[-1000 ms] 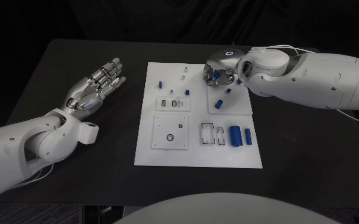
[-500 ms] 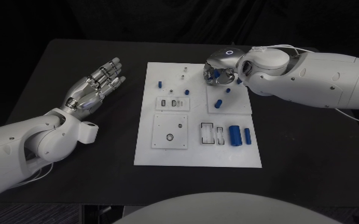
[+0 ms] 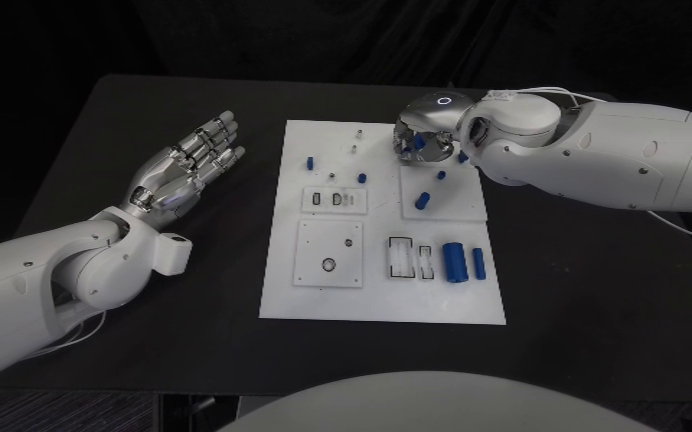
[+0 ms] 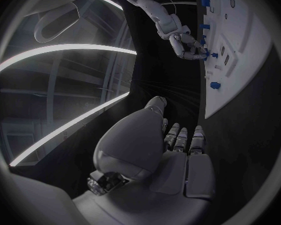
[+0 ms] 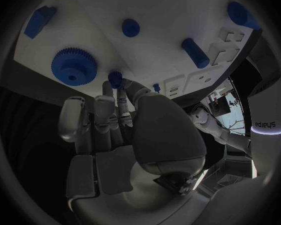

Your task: Assemble the parts on the task board

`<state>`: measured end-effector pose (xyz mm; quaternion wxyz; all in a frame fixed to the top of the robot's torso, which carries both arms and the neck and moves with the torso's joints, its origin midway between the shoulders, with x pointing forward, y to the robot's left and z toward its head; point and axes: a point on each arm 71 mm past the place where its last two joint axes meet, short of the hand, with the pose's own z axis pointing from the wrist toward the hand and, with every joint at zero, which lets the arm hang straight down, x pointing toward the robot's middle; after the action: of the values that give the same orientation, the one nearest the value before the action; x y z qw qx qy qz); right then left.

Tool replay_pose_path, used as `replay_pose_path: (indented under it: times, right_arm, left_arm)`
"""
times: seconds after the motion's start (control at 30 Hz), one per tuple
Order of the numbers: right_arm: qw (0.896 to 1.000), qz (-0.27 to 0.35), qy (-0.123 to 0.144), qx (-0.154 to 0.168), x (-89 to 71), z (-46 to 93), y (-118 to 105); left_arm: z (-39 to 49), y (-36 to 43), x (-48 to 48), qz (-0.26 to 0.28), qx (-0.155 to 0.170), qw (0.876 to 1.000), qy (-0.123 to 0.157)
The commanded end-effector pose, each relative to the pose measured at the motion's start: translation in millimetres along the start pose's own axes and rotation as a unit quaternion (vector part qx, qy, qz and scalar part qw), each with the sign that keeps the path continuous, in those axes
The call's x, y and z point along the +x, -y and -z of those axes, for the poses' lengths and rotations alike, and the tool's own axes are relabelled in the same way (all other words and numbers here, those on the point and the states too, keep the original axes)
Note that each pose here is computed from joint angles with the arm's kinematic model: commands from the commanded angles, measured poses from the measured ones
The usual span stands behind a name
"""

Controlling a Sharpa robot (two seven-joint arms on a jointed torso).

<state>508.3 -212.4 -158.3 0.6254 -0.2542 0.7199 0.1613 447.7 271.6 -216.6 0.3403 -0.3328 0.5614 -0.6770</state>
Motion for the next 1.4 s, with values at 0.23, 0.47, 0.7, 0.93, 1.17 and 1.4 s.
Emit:
replay_pose_path:
  times: [0.23, 0.47, 0.7, 0.93, 1.17, 1.4]
  right_arm:
    - [0.998, 0.01, 0.053, -0.026, -30.9, -10.6, -10.6]
    - [0.996, 0.015, 0.079, -0.041, -48.2, -28.1, -16.8]
    - [0.995, 0.015, 0.083, -0.045, -55.3, -45.0, -20.6]
    - [0.996, 0.019, 0.074, -0.043, -56.4, -57.0, -21.3]
    - [0.997, 0.021, 0.062, -0.038, -52.9, -63.3, -19.3]
    - [0.998, 0.02, 0.055, -0.035, -48.5, -64.3, -18.0]
  left_arm:
    - [-0.4, 13.3, 1.3, 0.007, 0.087, 0.996, -0.005]
    - [-1.7, 12.7, 2.3, 0.008, 0.086, 0.996, -0.006]
    - [-2.4, 12.1, 2.1, 0.008, 0.085, 0.996, -0.007]
    - [-4.3, 11.3, 3.3, 0.009, 0.084, 0.996, -0.01]
    - [-5.3, 10.9, 3.7, 0.01, 0.084, 0.996, -0.011]
    - [-6.2, 10.5, 4.1, 0.01, 0.084, 0.996, -0.012]
